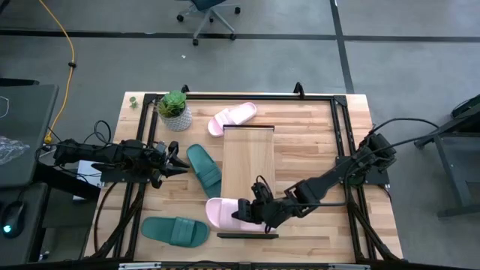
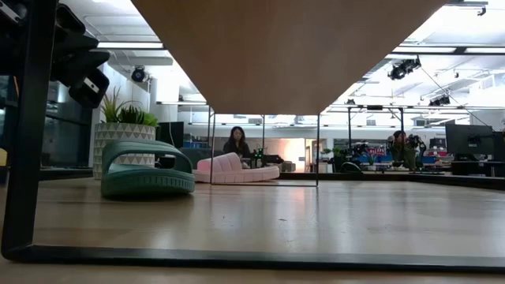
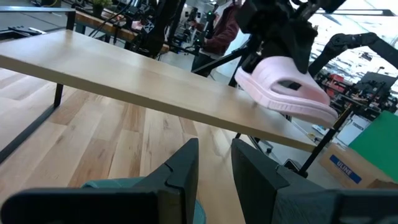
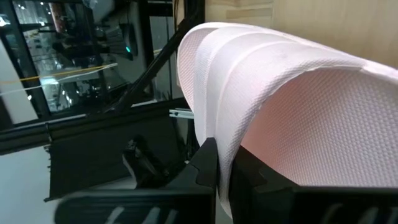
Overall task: Pick and place slides into the shelf
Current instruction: Put the bottom pink slides on the shelf
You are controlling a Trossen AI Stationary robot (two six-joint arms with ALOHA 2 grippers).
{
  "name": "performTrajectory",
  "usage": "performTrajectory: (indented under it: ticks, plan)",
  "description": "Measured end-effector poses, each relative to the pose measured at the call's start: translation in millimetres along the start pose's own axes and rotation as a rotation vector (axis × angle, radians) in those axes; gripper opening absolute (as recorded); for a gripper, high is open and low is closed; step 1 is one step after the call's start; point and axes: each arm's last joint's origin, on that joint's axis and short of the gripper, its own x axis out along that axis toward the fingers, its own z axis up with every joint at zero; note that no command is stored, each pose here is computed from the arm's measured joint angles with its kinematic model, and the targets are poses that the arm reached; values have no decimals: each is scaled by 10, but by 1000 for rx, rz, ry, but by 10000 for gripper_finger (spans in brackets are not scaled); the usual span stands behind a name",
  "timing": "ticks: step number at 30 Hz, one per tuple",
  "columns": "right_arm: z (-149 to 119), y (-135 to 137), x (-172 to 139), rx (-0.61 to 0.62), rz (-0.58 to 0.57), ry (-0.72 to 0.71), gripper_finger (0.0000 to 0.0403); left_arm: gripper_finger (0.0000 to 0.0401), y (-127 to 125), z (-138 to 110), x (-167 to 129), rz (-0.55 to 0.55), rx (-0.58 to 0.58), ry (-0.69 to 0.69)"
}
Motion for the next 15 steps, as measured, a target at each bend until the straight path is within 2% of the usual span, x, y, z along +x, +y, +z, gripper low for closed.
performTrajectory:
  ticks: [15]
  plan:
    - [-27,-33,4,33,-21,8,0,85,-2,0,0,-7,0,2]
